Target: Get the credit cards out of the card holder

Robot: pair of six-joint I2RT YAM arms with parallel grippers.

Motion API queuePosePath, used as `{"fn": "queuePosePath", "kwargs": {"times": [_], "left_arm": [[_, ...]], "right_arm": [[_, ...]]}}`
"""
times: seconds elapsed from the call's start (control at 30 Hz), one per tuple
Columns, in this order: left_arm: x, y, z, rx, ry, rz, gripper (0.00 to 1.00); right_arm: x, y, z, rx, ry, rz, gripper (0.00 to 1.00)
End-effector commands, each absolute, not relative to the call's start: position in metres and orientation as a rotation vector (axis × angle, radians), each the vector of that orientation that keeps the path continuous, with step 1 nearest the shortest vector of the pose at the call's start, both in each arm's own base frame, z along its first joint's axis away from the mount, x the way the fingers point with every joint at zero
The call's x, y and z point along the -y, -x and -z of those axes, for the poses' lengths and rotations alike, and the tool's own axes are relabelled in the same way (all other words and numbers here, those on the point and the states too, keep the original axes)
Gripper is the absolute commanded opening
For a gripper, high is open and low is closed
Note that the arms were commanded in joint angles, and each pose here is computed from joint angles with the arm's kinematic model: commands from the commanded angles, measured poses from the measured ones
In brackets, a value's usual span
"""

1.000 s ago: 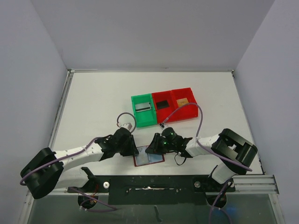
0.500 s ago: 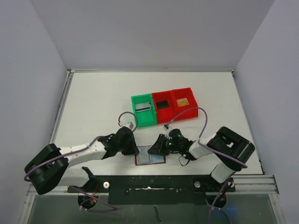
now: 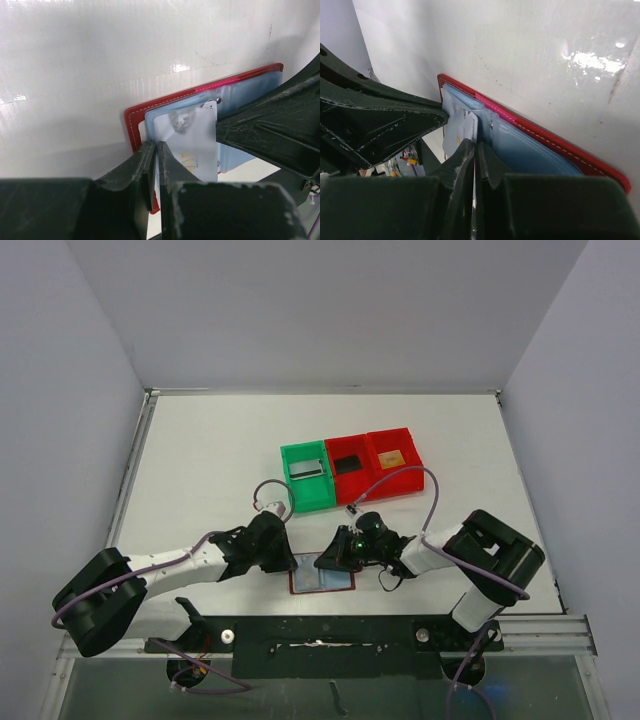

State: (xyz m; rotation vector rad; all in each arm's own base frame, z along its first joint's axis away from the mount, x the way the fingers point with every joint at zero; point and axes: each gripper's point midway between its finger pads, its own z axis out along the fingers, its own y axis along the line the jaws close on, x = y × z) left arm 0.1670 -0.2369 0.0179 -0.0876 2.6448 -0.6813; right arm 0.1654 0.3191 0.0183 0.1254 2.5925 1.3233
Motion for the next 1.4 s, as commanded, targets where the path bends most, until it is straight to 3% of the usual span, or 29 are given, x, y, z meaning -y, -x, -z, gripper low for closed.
{"fn": "queuePosePath", "kwargs": {"times": [0.0,0.43,0.5,0.6,0.67,0.8,1.03,1.37], "left_arm": [[0.236,-0.171,-0.017,-2.634,0.073,0.65,0.04],[0.234,-0.173,-0.021,-2.624,0.061,0.635,0.07],[0.236,-0.175,-0.026,-2.615,0.058,0.643,0.13],[0.241,-0.177,-0.038,-2.59,0.051,0.682,0.38],[0.246,-0.18,-0.052,-2.554,0.045,0.727,0.49],[0.255,-0.185,-0.075,-2.499,0.028,0.791,0.56],[0.283,-0.174,-0.083,-2.512,-0.085,0.969,0.5],[0.277,-0.158,-0.03,-2.708,-0.134,0.842,0.21]], "right_arm": [[-0.314,-0.173,-0.025,-2.563,-0.111,-1.229,0.0],[-0.287,-0.177,-0.022,-2.585,-0.128,-1.077,0.0],[-0.286,-0.179,-0.022,-2.582,-0.126,-1.069,0.0],[-0.285,-0.181,-0.023,-2.577,-0.126,-1.071,0.04],[-0.285,-0.181,-0.024,-2.575,-0.121,-1.076,0.1],[-0.286,-0.181,-0.023,-2.584,-0.129,-1.079,0.17],[-0.281,-0.179,-0.016,-2.62,-0.169,-1.037,0.3],[-0.278,-0.175,-0.016,-2.611,-0.232,-1.07,0.33]]}}
